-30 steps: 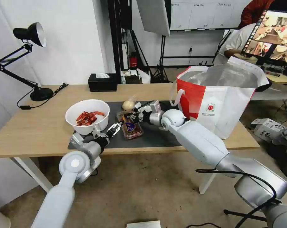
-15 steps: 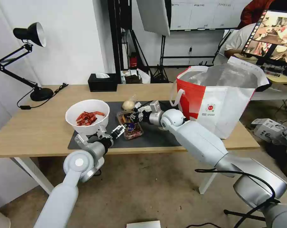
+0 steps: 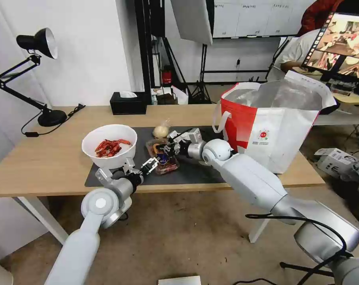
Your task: Pick up the trash from the table and place it into the takeout bag.
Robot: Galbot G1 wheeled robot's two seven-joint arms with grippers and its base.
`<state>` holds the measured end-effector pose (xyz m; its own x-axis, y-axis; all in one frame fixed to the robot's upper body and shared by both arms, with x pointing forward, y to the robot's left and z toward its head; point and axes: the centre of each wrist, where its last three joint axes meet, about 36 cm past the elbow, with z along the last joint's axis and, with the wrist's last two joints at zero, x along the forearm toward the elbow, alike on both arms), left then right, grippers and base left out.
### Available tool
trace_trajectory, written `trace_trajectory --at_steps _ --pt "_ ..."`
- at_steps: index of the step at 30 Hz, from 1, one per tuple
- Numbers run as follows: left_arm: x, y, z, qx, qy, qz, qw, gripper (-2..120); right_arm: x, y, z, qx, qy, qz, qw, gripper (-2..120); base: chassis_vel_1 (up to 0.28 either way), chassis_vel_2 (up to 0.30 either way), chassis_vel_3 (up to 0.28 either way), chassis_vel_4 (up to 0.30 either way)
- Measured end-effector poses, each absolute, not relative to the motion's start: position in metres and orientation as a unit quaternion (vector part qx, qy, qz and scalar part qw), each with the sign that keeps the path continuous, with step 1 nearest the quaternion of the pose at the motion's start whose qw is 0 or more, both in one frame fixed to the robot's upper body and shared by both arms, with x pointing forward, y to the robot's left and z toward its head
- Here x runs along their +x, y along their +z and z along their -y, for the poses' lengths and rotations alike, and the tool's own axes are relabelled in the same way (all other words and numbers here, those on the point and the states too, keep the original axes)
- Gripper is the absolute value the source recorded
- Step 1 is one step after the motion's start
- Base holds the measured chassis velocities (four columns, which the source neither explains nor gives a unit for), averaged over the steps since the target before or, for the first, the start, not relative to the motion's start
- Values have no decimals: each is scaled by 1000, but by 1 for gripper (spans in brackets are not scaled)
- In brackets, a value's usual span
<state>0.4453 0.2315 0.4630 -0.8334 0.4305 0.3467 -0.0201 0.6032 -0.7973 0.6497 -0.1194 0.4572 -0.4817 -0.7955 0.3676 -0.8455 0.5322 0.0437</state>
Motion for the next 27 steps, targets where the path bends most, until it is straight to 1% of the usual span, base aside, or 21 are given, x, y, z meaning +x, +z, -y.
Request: trace_trajectory --at_steps 6,7,8,11,12,13,14,15,16,19,20,22,23,24,27 --pt "450 464 -227 -122 430 854 266 100 649 458 122 478 71 858 174 0 0 0 0 0" --pt "451 464 -226 -122 431 853 267 97 649 458 122 477 71 858 174 0 0 0 0 0" --pt "451 464 -226 -122 431 853 267 97 649 458 122 477 71 858 174 0 0 0 0 0" --pt "452 462 -223 -121 433 851 270 86 649 458 124 477 69 859 174 0 0 0 0 0" --pt "453 462 -222 -120 434 851 271 81 648 458 124 477 69 859 174 0 0 0 0 0" --pt "453 462 -222 -120 434 851 271 81 648 458 124 477 69 859 174 0 0 0 0 0" --pt "453 461 -222 -120 435 850 271 74 648 458 124 477 69 859 174 0 0 0 0 0" --pt "453 460 -221 -119 435 850 272 70 648 459 124 476 68 859 174 0 0 0 0 0" --pt "453 460 -221 -119 435 850 272 70 648 459 124 476 68 859 174 0 0 0 0 0" --pt "455 460 -219 -117 437 849 273 54 648 460 125 476 66 860 172 0 0 0 0 0" --pt "455 460 -219 -117 437 849 273 54 648 460 125 476 66 860 172 0 0 0 0 0" --pt "455 459 -219 -116 437 849 272 45 648 460 126 475 66 861 173 0 0 0 0 0" --pt "455 459 -219 -116 437 850 272 38 648 460 126 475 66 861 172 0 0 0 0 0" --pt "455 459 -219 -116 437 850 272 38 648 460 126 475 66 861 172 0 0 0 0 0" --pt "455 459 -218 -114 436 850 274 25 648 461 126 474 65 861 172 0 0 0 0 0"
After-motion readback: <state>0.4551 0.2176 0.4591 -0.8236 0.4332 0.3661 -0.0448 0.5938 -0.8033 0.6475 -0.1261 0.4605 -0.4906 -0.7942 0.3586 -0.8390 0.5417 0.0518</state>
